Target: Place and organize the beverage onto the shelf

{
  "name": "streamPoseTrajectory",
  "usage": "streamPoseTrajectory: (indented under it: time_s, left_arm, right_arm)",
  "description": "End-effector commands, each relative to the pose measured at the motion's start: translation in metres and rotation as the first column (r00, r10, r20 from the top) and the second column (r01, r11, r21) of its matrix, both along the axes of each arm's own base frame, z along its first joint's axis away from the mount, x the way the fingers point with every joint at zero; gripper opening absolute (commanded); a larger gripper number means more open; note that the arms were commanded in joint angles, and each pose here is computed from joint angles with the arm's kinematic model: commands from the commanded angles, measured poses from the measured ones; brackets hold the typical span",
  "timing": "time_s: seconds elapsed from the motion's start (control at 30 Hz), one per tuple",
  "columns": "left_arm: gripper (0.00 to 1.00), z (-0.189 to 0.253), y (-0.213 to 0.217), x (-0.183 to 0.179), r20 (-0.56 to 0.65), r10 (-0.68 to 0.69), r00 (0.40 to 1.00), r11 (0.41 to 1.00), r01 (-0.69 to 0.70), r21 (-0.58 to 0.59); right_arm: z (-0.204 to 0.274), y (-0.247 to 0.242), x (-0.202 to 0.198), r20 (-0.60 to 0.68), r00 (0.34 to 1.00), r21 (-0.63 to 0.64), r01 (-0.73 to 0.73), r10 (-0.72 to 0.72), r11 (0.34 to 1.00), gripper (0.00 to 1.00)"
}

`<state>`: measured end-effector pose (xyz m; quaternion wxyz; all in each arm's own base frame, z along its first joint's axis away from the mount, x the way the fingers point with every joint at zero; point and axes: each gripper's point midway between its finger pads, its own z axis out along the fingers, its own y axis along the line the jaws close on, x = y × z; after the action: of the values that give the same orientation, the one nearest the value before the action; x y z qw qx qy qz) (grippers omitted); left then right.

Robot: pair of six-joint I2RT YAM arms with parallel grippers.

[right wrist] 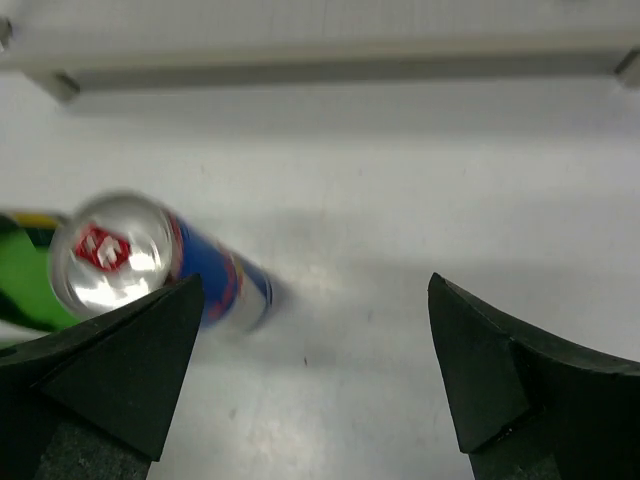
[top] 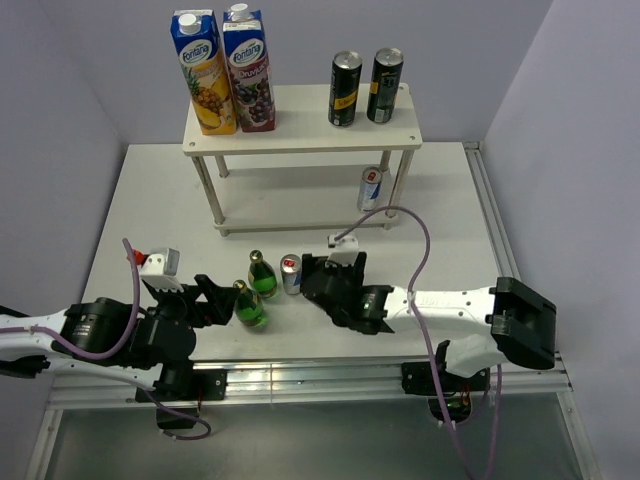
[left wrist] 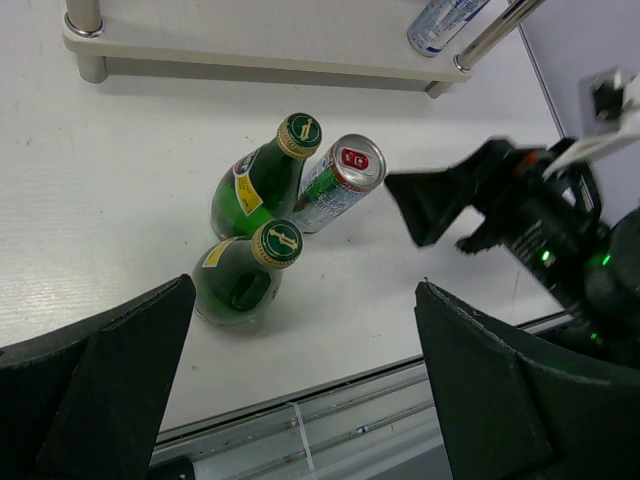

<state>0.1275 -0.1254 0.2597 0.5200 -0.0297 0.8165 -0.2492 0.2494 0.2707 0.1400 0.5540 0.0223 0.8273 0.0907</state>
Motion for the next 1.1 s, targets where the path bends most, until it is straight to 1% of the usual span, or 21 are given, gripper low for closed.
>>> streamPoseTrajectory:
  time_s: [0.0, 0.1, 0.13, 0.17, 0.27, 0.4, 0.43, 0.77, 0.9, 1.07]
  left_arm:
    - [0.99, 0.001, -0.003, -0.001, 0.003, -0.006, 1.0, 1.0, 0.006, 0.005]
    - [0.99, 0.0, -0.003, -0.001, 0.003, -0.004, 1.0, 1.0, 0.004, 0.005]
    - [0.99, 0.001, -0.003, -0.001, 0.003, -0.004, 1.0, 1.0, 0.004, 0.005]
    - [0.99, 0.001, -0.003, -0.001, 0.003, -0.004, 1.0, 1.0, 0.004, 0.004]
    - [0.99, 0.001, -0.003, -0.001, 0.003, -0.003, 1.0, 1.0, 0.003, 0.005]
    - [0.99, 0.001, -0.002, -0.001, 0.002, -0.003, 1.0, 1.0, 0.003, 0.001]
    - [0.99, 0.001, -0.002, -0.001, 0.003, -0.005, 1.0, 1.0, 0.005, 0.002]
    - [0.99, 0.002, -0.002, -0.001, 0.002, -0.01, 1.0, 1.0, 0.01, -0.007]
    - [0.99, 0.002, -0.002, -0.001, 0.002, -0.011, 1.0, 1.0, 0.011, -0.01]
    - [0.99, 0.003, -0.001, -0.001, 0.001, -0.016, 1.0, 1.0, 0.016, -0.017]
  right_arm:
    - [-0.021, 0.005, -0.026, -0.03, 1.0, 0.068, 0.011, -0.009, 0.998, 1.0]
    - [-0.046, 0.016, -0.037, -0.059, 0.997, 0.035, -0.037, 0.039, 0.999, 1.0]
    - [-0.048, 0.022, -0.038, -0.063, 0.996, 0.046, -0.053, 0.056, 0.998, 1.0]
    - [-0.047, 0.027, -0.037, -0.056, 0.997, 0.061, -0.057, 0.061, 0.996, 1.0]
    - [-0.053, 0.042, -0.032, -0.043, 0.996, 0.05, -0.079, 0.082, 0.996, 1.0]
    - [-0.06, 0.059, -0.021, -0.032, 0.997, -0.007, -0.075, 0.075, 0.997, 1.0]
    - [-0.06, 0.063, -0.018, -0.028, 0.996, 0.008, -0.079, 0.079, 0.997, 1.0]
    - [-0.072, 0.062, 0.025, 0.01, 1.0, 0.01, -0.012, 0.012, 1.0, 1.0]
    - [-0.081, 0.065, 0.038, 0.017, 1.0, -0.015, -0.006, 0.006, 1.0, 1.0]
    - [-0.081, 0.068, 0.05, 0.04, 0.999, -0.031, 0.003, -0.002, 1.0, 0.99]
